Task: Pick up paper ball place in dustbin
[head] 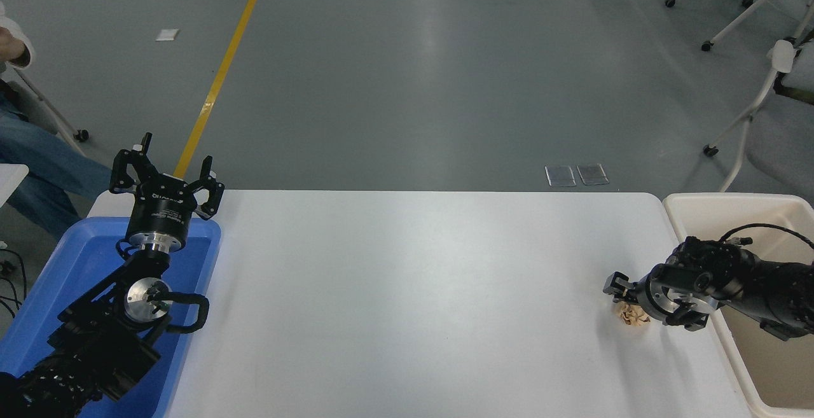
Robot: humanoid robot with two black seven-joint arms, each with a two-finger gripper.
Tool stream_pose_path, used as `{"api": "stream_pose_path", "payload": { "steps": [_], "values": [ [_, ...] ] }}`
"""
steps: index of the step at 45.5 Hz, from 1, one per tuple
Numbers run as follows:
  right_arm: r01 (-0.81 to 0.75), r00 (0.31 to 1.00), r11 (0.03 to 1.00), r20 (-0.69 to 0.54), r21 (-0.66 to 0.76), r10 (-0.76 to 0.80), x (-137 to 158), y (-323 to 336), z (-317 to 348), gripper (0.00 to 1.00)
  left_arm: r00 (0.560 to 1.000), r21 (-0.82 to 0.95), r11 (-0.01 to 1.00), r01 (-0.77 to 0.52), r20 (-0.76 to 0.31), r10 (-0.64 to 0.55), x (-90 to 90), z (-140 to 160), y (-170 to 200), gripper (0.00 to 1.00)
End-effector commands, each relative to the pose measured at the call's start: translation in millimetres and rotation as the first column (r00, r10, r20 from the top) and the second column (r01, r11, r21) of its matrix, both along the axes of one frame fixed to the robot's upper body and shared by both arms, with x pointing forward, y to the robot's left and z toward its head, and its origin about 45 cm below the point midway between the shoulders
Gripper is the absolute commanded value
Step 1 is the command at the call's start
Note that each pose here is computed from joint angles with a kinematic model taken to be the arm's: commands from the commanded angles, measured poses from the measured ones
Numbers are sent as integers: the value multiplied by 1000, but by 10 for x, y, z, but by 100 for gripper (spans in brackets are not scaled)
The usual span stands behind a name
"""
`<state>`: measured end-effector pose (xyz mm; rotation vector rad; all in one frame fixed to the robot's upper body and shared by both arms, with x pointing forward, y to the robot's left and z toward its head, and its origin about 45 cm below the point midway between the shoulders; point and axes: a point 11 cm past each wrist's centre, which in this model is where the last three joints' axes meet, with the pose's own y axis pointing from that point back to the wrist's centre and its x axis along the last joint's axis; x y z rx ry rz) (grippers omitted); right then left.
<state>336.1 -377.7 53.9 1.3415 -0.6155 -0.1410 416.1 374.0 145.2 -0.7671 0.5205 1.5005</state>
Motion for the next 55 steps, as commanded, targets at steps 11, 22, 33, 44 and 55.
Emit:
{"api": "stream_pose_path", "payload": {
  "steps": [11, 22, 33, 44, 55],
  "values": [
    [-45, 995, 999, 92, 2, 45, 421, -23, 740, 0, 1000, 0, 1000, 0, 1, 0, 3, 4, -1, 99],
    [-200, 980, 970, 47, 140, 196, 649, 463, 1700, 0, 1000, 0, 1000, 0, 1, 0, 3, 4, -1, 99],
    [-291, 950, 942, 165, 168, 265, 875, 797, 2534, 0, 1000, 0, 1000, 0, -1, 0, -2, -2, 1, 99],
    [-308, 930, 943, 249, 125, 271, 1003, 839, 2979, 0, 1000, 0, 1000, 0, -1, 0, -2, -2, 1, 99],
    [-301, 931, 946, 252, 120, 264, 1005, 807, 2979, 0, 1000, 1, 1000, -1, -1, 1, -3, -5, 4, 99]
  ]
}}
